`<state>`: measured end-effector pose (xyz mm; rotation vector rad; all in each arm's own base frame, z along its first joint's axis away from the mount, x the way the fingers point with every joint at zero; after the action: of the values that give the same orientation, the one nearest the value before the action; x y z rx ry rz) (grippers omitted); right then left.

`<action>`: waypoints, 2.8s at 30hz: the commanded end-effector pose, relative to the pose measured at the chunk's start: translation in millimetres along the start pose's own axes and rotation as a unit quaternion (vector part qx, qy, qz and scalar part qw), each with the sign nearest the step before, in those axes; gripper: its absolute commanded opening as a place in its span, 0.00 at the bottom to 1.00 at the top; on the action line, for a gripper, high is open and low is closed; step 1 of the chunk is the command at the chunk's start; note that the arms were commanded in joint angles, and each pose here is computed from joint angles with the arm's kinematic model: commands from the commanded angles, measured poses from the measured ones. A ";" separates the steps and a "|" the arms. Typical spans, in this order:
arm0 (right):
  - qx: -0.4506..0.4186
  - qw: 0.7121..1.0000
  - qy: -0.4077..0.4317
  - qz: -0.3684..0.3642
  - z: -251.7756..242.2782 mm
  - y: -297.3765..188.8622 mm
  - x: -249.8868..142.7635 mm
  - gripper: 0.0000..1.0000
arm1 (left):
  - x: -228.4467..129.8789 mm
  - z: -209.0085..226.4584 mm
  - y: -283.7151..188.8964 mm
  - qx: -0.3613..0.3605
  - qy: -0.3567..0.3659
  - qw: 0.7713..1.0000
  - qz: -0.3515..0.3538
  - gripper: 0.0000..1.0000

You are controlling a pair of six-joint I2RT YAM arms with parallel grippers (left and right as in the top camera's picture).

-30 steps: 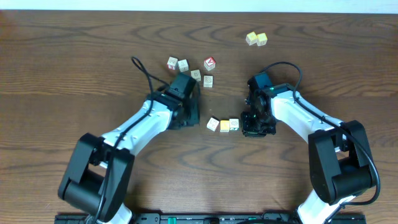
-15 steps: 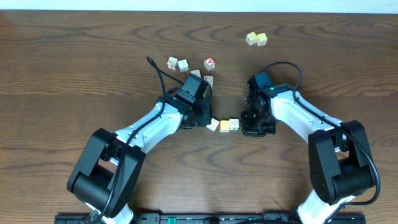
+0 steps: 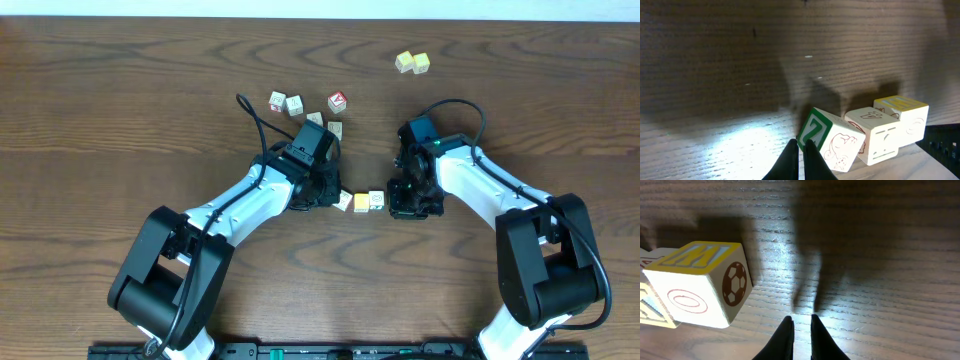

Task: Lift 3 blocks

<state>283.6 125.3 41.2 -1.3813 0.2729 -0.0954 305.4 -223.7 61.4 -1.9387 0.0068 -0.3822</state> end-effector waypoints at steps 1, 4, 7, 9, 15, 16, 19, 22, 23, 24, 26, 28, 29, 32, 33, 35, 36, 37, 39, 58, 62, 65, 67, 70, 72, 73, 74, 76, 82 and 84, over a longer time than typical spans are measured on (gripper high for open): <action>0.003 1.000 -0.008 -0.009 7.0 -4.3 2.2 0.11 | -4.8 -2.6 3.4 -0.010 -0.002 1.000 0.014 0.07; 0.003 1.000 -0.008 -0.009 7.0 -4.3 2.2 0.11 | -8.3 -5.3 3.2 -0.022 -0.003 0.999 0.024 0.07; 0.003 1.000 -0.007 -0.009 7.0 -4.3 2.2 0.11 | -10.5 -7.0 3.0 -0.029 -0.004 0.999 0.030 0.07; 0.003 1.000 -0.007 -0.009 6.9 -4.3 2.0 0.11 | -12.4 -7.0 2.9 -0.029 -0.005 0.999 0.035 0.07; 0.003 1.000 -0.007 -0.009 7.0 -4.3 2.2 0.10 | -16.8 -5.3 2.6 -0.025 -0.009 0.999 0.046 0.07; 0.003 1.000 -0.007 -0.009 7.0 -4.3 2.2 0.10 | -16.9 -5.2 2.6 -0.025 -0.009 0.999 0.046 0.07; 0.003 1.000 -0.007 -0.009 7.0 -4.3 2.2 0.10 | -16.7 -5.3 2.6 -0.025 -0.009 0.999 0.045 0.07; 0.003 1.000 -0.007 -0.009 7.0 -4.3 2.1 0.10 | -16.4 -6.6 2.6 -0.030 -0.009 0.999 0.045 0.07; 0.003 1.000 -0.008 -0.009 7.0 -4.3 2.2 0.10 | -16.6 -8.2 2.5 -0.036 -0.009 0.998 0.046 0.07; 0.003 1.000 -0.008 -0.009 7.0 -4.3 2.2 0.10 | -16.7 -9.9 2.3 -0.042 -0.008 0.998 0.048 0.07; 0.003 1.000 -0.007 -0.010 7.1 -4.3 2.3 0.10 | -17.4 -11.2 2.3 -0.045 -0.008 0.998 0.049 0.08; 0.003 1.000 -0.007 -0.009 7.0 -4.3 2.2 0.09 | -18.0 -12.4 2.6 -0.046 -0.006 0.998 0.050 0.07; 0.003 1.000 -0.005 -0.009 7.0 -4.3 2.2 0.09 | -18.7 -13.8 2.9 -0.047 -0.005 0.998 0.051 0.07; 0.003 1.000 -0.006 -0.009 7.0 -4.3 2.2 0.09 | -19.5 -15.2 3.2 -0.047 -0.002 0.998 0.052 0.07; 0.003 1.000 -0.006 -0.009 7.0 -4.3 2.2 0.09 | -19.3 -14.6 3.3 -0.045 0.002 0.998 0.051 0.07; 0.003 1.000 -0.006 -0.009 7.0 -4.3 2.2 0.09 | -17.8 -10.9 3.5 -0.033 0.002 0.998 0.046 0.07; 0.003 1.000 -0.006 -0.009 7.0 -4.3 2.2 0.09 | -16.6 -8.5 3.4 -0.027 0.001 0.999 0.043 0.07; 0.003 1.000 -0.006 -0.009 7.0 -4.3 2.2 0.09 | -15.6 -6.3 3.1 -0.022 0.002 0.999 0.041 0.07; 0.004 1.000 -0.006 -0.011 7.4 -4.3 2.7 0.09 | -13.0 1.4 1.9 -0.009 -0.002 0.999 0.036 0.07; 0.016 0.999 -0.005 -0.029 12.4 -4.7 10.3 0.09 | 22.3 11.9 -1.1 0.005 -0.001 0.999 -0.047 0.07; 0.016 0.999 -0.005 -0.029 12.5 -4.7 10.4 0.09 | 9.6 8.7 5.1 0.003 0.003 1.000 -0.026 0.07; 0.016 0.999 -0.005 -0.029 12.5 -4.7 10.4 0.09 | 2.4 -3.4 11.8 -0.008 0.017 1.000 -0.014 0.07; 0.016 0.999 -0.005 -0.029 12.4 -4.7 10.3 0.09 | 1.6 -10.7 15.9 -0.013 0.028 0.999 -0.016 0.07; 0.015 1.000 -0.005 -0.027 11.9 -4.6 9.6 0.08 | -0.2 -14.8 20.1 -0.015 0.034 0.999 -0.015 0.07; 0.014 1.000 -0.004 -0.026 11.6 -4.6 9.1 0.08 | -2.8 -13.0 21.9 -0.012 0.032 0.999 -0.008 0.07; 0.014 1.000 -0.004 -0.026 11.6 -4.6 9.1 0.08 | -4.4 -11.7 22.0 -0.009 0.031 0.999 -0.004 0.07; 0.014 1.000 -0.004 -0.026 11.6 -4.6 9.1 0.08 | -6.6 -10.3 22.0 -0.006 0.029 1.000 0.001 0.07; 0.014 1.000 -0.004 -0.026 11.6 -4.6 9.2 0.08 | -9.5 -9.0 22.0 -0.003 0.028 1.000 0.008 0.07; 0.014 1.000 -0.004 -0.026 11.5 -4.6 8.9 0.08 | -6.9 -7.0 19.9 -0.001 0.025 1.000 0.004 0.07; 0.013 1.000 -0.004 -0.024 11.1 -4.5 8.3 0.08 | -2.2 -3.6 12.4 0.000 0.018 1.000 -0.002 0.07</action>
<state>291.7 127.8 41.2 -1.3668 0.2431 -0.1237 302.3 -241.6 51.1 -1.9454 0.0358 -0.4358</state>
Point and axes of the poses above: each gripper's point midway between its finger pads, its own y axis out along the fingers, its own z axis along the line the jaws close on, x = y × z, the point moved 4 cm from there along -y, back along the fingers, and after that the axes turned 12 degrees about y, right-handed, at the moved point
